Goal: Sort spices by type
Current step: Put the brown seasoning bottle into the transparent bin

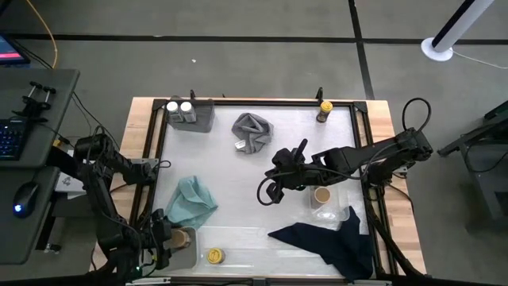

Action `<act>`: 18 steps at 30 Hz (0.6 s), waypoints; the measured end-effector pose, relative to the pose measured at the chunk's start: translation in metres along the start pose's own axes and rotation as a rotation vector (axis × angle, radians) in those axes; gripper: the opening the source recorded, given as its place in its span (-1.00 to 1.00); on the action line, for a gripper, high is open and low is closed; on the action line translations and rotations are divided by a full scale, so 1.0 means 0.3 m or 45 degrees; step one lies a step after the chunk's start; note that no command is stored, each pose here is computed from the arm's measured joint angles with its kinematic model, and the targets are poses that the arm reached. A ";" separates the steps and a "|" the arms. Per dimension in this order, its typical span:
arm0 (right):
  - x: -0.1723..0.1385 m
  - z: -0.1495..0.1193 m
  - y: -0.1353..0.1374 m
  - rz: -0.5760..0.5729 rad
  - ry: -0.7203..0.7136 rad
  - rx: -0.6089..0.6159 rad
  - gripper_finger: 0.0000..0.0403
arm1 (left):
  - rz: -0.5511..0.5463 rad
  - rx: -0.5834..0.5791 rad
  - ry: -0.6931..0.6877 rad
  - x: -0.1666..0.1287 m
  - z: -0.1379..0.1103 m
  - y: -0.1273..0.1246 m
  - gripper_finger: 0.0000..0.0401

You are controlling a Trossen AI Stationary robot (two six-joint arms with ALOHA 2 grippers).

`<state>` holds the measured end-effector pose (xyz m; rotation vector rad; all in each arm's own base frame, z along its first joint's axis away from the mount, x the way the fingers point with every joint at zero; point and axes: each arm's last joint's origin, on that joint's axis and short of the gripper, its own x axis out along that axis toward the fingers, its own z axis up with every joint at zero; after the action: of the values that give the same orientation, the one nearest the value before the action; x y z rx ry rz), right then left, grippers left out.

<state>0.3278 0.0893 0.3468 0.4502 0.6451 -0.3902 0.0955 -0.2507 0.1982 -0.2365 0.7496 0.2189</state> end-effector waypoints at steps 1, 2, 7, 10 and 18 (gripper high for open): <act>0.000 0.000 0.000 0.000 0.000 0.000 -1.00 | -0.001 -0.001 -0.001 0.000 0.000 0.000 0.62; 0.000 0.000 0.000 0.000 0.000 0.000 -1.00 | -0.003 -0.003 -0.002 0.000 0.000 -0.001 0.62; 0.000 0.000 0.000 -0.001 0.000 -0.008 -1.00 | -0.024 -0.026 0.005 -0.009 0.010 -0.005 0.63; 0.000 0.000 0.000 -0.001 0.000 -0.011 -1.00 | -0.060 -0.064 -0.019 -0.050 0.053 -0.004 0.63; 0.003 0.008 -0.003 0.003 -0.014 -0.011 -1.00 | -0.082 -0.058 -0.115 -0.161 0.230 0.079 0.64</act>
<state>0.3293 0.0873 0.3477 0.4401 0.6353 -0.3869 0.0991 -0.2137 0.2772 -0.2921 0.6472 0.1847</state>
